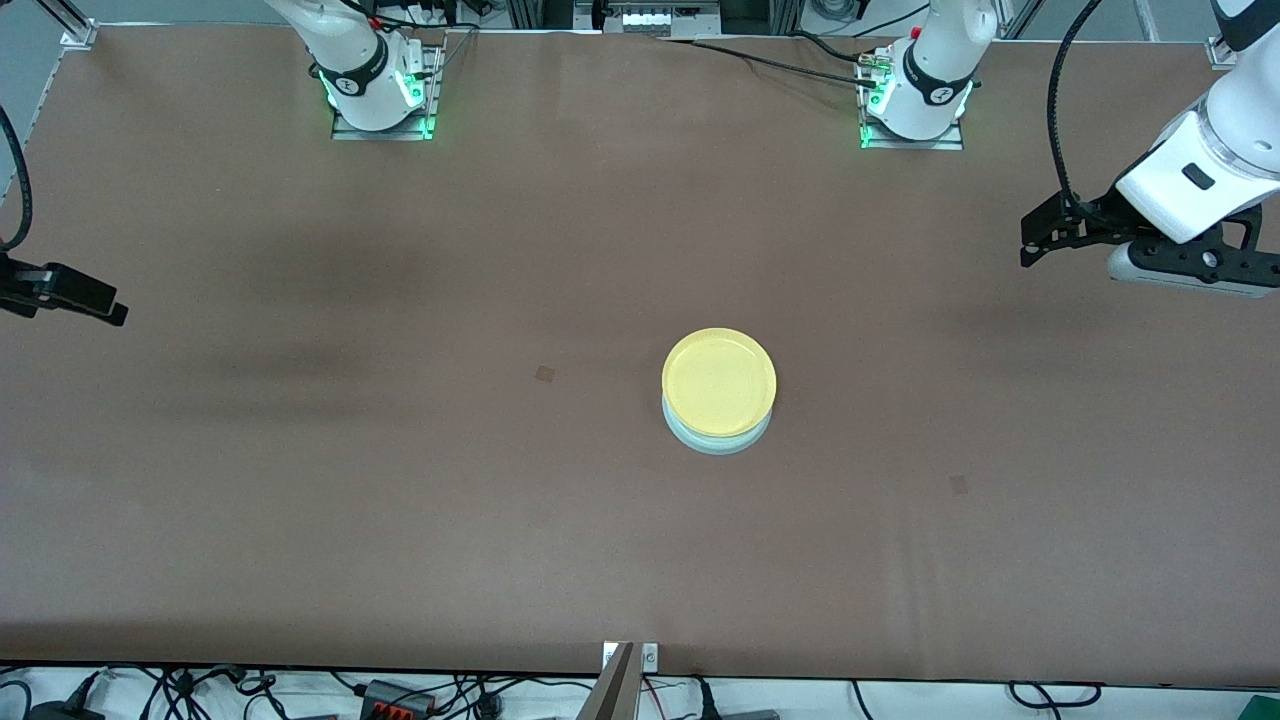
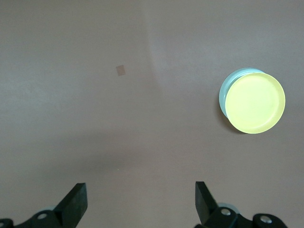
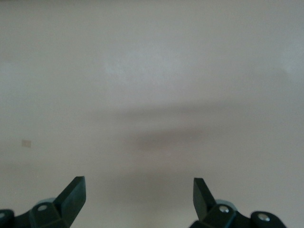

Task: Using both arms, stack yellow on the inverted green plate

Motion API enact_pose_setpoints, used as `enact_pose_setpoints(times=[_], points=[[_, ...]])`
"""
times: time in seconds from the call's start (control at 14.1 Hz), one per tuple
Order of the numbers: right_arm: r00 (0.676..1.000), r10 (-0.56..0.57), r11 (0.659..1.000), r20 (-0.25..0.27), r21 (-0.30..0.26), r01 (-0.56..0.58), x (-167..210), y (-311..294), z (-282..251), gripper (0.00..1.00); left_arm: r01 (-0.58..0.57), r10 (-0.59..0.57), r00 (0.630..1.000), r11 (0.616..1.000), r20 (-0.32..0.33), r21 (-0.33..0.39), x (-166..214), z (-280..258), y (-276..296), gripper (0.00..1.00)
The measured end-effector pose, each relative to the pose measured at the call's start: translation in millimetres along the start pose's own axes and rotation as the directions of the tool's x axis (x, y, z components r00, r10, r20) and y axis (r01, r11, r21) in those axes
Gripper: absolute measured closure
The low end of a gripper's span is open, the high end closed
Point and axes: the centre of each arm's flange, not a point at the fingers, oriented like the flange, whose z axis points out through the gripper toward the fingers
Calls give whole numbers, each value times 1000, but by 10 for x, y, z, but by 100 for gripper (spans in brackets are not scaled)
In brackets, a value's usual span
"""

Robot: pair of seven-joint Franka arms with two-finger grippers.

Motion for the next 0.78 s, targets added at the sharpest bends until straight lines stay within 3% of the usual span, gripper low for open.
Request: enact_pose_setpoints(times=[0.5, 0.78], points=[[1000, -12, 1000, -10, -8, 12, -515, -25, 163, 0, 0, 0, 1000, 1000, 0, 0, 0, 2, 0, 0], [999, -31, 999, -22, -9, 31, -623, -37, 154, 0, -7, 7, 1000, 1000, 0, 0, 1, 2, 40, 0]])
